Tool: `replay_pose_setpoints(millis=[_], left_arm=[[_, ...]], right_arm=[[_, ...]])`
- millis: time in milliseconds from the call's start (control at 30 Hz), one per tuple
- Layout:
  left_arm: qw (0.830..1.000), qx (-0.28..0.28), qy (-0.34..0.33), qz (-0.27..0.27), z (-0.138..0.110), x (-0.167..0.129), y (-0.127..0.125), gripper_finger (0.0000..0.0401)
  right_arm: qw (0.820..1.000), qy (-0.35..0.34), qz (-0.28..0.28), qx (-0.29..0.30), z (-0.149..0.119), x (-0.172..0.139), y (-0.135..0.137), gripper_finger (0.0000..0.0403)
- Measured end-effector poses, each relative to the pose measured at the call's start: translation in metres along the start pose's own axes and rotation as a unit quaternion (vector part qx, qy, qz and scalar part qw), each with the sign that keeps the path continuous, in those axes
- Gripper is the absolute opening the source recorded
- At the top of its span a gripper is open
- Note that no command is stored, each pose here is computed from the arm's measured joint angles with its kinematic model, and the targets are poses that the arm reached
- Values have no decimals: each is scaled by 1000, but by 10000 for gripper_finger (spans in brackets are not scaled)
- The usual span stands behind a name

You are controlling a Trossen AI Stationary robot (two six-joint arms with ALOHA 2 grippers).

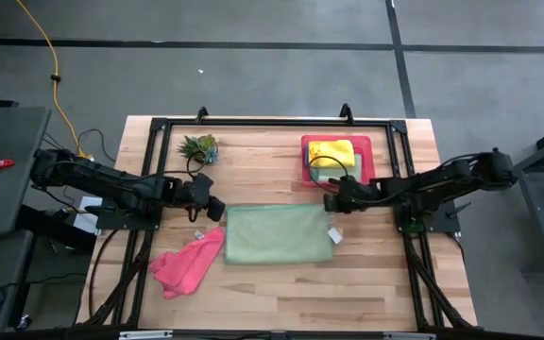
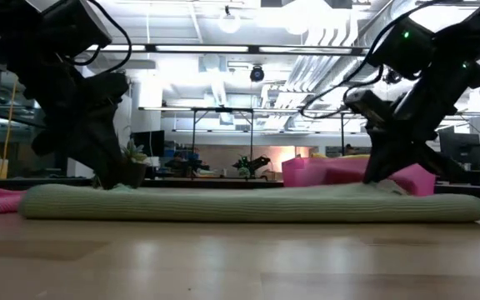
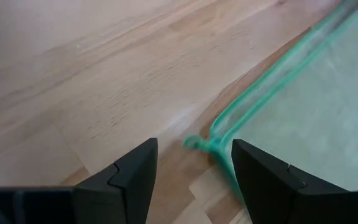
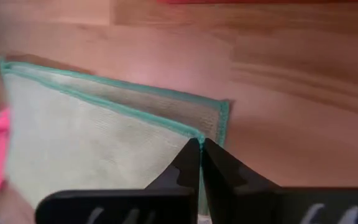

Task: Fold microfiber towels
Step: Fold the green microfiber cloth

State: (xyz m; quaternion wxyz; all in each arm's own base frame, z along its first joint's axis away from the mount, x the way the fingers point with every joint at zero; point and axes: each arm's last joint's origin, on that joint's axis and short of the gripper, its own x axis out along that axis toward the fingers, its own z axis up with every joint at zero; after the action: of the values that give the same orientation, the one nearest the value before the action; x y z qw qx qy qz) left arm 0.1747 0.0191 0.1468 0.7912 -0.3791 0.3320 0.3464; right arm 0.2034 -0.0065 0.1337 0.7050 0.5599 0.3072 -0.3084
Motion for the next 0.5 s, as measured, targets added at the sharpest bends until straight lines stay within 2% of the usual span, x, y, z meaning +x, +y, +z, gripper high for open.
replay_pose_setpoints(millis=[167, 333, 500], left_arm=[[1000, 4, -9, 4, 1, 0, 0, 197], [999, 36, -8, -23, 2, 2, -5, 197], [1000, 9, 8, -7, 2, 11, -3, 197]], right_arm=[[1000, 4, -3, 7, 3, 2, -1, 1], [1000, 3, -3, 10, 6, 2, -2, 0], [1000, 3, -3, 9, 6, 2, -2, 0]])
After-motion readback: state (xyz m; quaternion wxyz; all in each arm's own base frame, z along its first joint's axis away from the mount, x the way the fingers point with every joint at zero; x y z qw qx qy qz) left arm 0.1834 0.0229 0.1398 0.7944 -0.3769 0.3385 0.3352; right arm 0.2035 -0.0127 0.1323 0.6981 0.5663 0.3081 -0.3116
